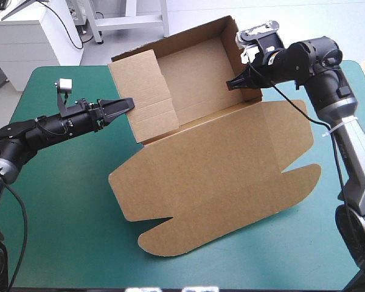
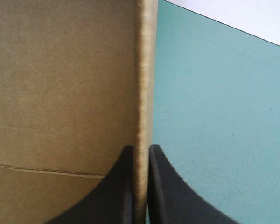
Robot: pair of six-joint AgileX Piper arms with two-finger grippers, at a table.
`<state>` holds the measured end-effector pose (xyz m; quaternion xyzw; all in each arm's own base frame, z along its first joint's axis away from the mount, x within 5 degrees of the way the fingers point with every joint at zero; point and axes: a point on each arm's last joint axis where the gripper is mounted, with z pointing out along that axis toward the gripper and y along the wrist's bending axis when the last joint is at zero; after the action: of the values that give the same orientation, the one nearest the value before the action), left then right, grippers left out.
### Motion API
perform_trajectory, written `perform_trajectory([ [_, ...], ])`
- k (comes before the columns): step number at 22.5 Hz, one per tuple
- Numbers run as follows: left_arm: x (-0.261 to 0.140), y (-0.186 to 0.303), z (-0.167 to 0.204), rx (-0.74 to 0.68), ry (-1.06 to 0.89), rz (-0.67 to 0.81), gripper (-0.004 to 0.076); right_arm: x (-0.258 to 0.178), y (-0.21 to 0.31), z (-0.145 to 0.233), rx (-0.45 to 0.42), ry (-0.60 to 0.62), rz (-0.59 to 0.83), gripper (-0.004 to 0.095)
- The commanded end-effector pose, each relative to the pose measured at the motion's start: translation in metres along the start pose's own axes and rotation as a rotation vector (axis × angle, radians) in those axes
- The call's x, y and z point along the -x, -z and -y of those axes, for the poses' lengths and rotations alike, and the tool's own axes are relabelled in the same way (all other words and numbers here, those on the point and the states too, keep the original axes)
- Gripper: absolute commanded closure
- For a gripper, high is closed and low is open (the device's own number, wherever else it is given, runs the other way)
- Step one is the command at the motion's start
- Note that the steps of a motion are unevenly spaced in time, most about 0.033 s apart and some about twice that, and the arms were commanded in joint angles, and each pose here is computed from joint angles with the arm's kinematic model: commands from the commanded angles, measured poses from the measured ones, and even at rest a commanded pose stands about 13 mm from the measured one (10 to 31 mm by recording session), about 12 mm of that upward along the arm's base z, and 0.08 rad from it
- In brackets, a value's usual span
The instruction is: Fold the box
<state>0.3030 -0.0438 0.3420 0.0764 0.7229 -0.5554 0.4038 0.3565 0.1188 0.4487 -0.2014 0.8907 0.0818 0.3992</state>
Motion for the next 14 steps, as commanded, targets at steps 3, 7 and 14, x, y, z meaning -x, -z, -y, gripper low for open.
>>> perform_trajectory([
  [3, 0.011, 0.002, 0.030, -0.132, -0.030, 0.023, 0.0139, 0.014, 0.026, -0.004, 0.002, -0.030, 0.148, 0.0925],
  [7, 0.032, -0.007, 0.046, 0.039, -0.093, -0.044, 0.0139, 0.013, 0.016, -0.003, 0.001, -0.040, 0.125, 0.0925],
  [14, 0.051, -0.035, 0.085, 0.434, -0.260, -0.120, 0.0139, 0.013, 0.010, -0.002, 0.002, -0.061, 0.124, 0.0925],
])
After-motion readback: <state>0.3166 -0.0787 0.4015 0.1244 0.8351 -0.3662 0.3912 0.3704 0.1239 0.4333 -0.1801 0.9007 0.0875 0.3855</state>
